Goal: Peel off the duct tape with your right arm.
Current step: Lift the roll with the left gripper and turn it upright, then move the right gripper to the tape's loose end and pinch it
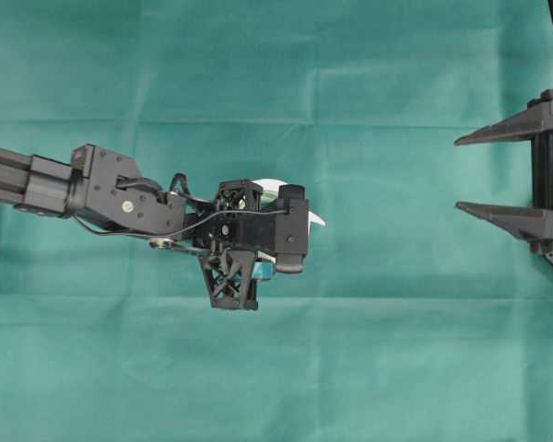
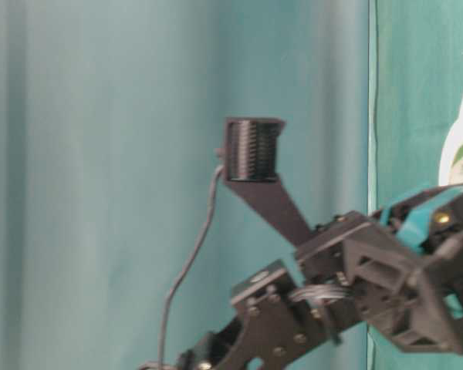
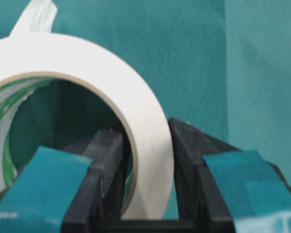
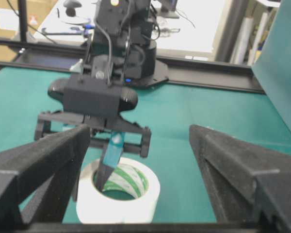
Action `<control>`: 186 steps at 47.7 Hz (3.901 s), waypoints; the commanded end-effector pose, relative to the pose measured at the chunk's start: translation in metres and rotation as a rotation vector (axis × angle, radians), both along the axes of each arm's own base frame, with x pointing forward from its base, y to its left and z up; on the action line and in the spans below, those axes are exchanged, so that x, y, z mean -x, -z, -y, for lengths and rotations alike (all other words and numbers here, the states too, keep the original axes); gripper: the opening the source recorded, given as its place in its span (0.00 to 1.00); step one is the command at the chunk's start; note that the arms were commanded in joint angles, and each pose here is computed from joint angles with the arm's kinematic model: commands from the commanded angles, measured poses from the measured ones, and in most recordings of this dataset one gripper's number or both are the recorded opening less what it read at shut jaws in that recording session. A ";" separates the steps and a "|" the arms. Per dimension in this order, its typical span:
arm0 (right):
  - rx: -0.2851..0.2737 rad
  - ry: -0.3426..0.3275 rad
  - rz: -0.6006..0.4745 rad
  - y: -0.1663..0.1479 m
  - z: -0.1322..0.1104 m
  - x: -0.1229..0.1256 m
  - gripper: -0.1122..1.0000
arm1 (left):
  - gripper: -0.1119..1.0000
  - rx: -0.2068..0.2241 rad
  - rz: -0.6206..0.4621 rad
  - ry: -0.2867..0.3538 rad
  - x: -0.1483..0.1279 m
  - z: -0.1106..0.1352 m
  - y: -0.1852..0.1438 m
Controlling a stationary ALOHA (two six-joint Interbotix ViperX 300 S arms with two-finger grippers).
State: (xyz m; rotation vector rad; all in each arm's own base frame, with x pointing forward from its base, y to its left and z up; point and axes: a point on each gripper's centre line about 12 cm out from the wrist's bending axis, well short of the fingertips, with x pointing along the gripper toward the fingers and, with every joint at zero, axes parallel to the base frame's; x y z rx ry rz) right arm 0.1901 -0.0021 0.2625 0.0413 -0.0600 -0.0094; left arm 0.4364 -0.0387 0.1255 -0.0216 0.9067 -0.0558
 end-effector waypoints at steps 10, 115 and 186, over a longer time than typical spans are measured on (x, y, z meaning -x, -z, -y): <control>0.000 -0.001 0.021 -0.008 0.000 -0.002 0.78 | 0.30 0.000 0.099 0.014 0.006 0.001 -0.074; -0.053 -0.018 -0.182 0.033 -0.004 -0.113 0.78 | 0.30 -0.117 0.034 0.125 -0.003 -0.008 -0.175; -0.008 0.004 -0.155 0.034 0.005 -0.119 0.01 | 0.30 -0.115 0.033 0.159 0.000 0.007 -0.175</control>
